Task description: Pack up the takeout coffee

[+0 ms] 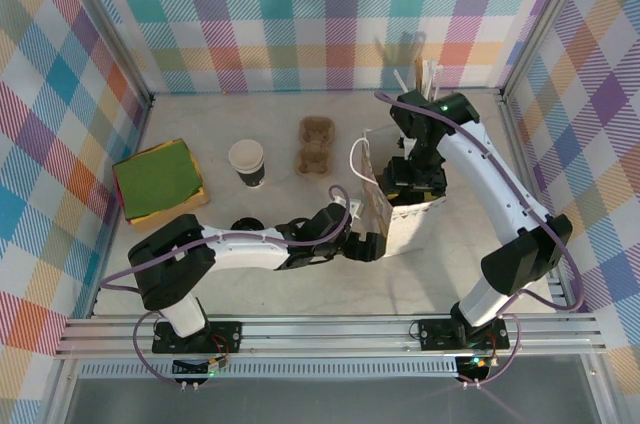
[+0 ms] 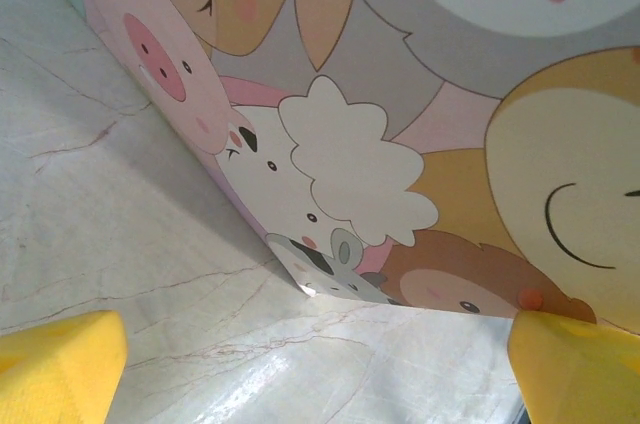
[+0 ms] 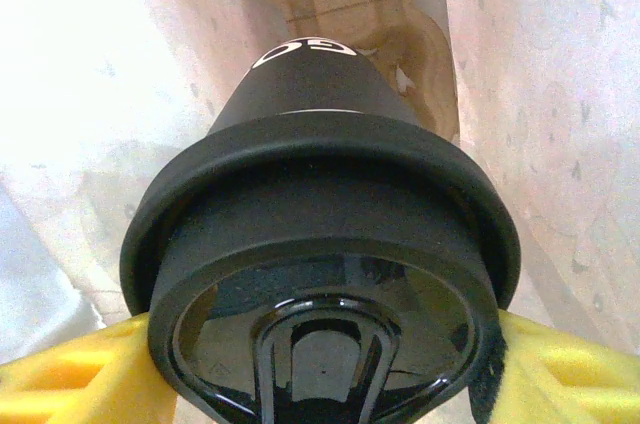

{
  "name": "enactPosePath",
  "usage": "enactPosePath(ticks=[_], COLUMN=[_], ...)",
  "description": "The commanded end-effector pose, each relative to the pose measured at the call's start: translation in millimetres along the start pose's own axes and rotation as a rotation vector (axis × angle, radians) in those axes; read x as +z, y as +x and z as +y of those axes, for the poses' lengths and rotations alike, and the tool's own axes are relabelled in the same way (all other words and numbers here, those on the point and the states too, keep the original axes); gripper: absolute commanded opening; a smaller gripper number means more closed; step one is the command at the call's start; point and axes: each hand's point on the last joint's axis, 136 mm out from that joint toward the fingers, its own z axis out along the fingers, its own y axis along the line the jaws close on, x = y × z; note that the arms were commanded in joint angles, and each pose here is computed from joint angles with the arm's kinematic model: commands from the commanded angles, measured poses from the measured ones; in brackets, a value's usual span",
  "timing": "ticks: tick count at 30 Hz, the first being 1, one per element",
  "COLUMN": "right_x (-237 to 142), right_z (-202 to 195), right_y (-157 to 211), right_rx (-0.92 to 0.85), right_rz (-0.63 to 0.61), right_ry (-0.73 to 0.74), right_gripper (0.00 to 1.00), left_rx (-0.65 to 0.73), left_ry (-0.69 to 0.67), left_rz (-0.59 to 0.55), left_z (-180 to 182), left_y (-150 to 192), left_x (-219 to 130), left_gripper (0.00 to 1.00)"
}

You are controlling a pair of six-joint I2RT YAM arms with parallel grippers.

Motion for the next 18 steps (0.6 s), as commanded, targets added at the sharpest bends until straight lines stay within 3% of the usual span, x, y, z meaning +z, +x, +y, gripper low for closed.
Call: enactPosePath(ticks=[1, 18], right_x=[-3.0, 0.7], right_z=[-19.7, -19.1], right_y=[40.8, 29.9], right_rx=[0.012, 0.015], right_rz=[0.158, 0.158], right_ry=[0.088, 0.115], right_gripper=[0.67, 0.67], left_rx=[0.027, 0.042], left_ry=[-0.034, -0.208], left_rz=[-0.041, -0.179], left_z=[1.6, 25.4], left_y=[-9.0, -41.8], left_x=[-12.2, -82.3], left_gripper=[0.98, 1.0])
